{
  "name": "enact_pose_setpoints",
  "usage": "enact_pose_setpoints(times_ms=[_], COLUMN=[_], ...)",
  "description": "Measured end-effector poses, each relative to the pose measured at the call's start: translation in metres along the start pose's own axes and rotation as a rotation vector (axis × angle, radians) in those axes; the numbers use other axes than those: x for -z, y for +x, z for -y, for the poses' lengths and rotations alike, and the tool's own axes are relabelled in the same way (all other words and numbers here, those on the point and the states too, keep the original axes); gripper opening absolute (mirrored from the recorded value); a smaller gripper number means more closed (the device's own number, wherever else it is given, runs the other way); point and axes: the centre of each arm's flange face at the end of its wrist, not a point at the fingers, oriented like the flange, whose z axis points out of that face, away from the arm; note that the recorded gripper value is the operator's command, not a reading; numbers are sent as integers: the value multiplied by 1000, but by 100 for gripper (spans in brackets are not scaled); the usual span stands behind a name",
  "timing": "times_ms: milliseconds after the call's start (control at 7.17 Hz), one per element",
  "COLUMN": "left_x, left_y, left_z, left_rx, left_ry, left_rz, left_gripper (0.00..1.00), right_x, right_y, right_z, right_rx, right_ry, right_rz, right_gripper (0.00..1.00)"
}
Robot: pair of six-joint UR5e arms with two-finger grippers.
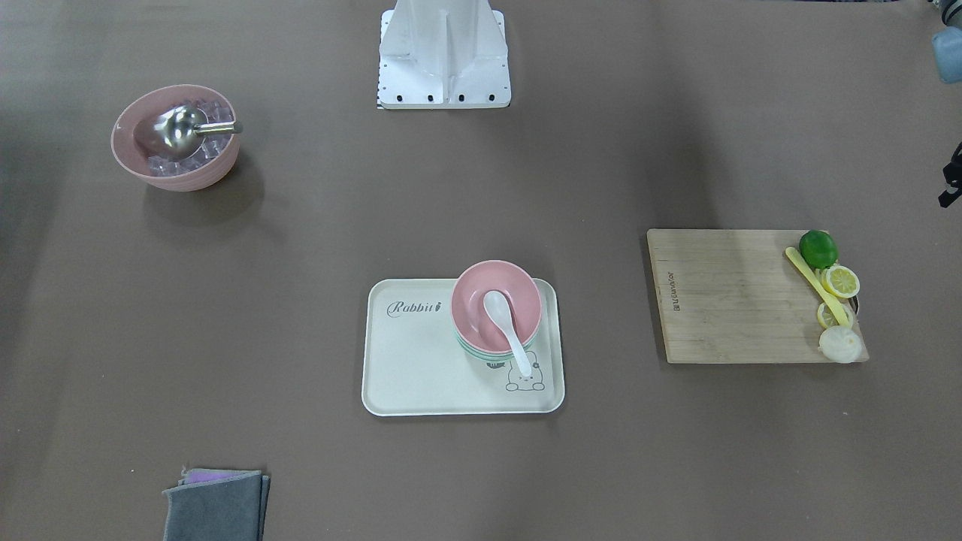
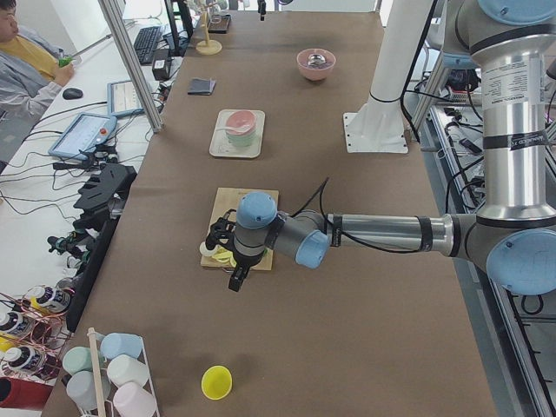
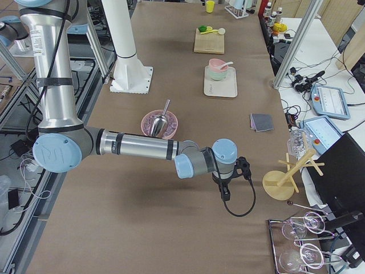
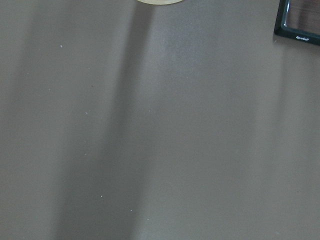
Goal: Stack pink bowl on green and place spoon
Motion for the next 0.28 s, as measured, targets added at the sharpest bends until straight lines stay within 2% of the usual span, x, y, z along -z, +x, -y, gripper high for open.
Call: enact_pose_setpoints(times_ms=[279], left_x=[2], left_y=[3], left_z=[0], left_rx=[-3], left_ry=[2], left_rz=[-9], left_gripper=[98], right_x=[-1], right_y=[-1], right_z=[-5], right_rx=[-6], right_ry=[-3], right_rz=[14], right_gripper=[100])
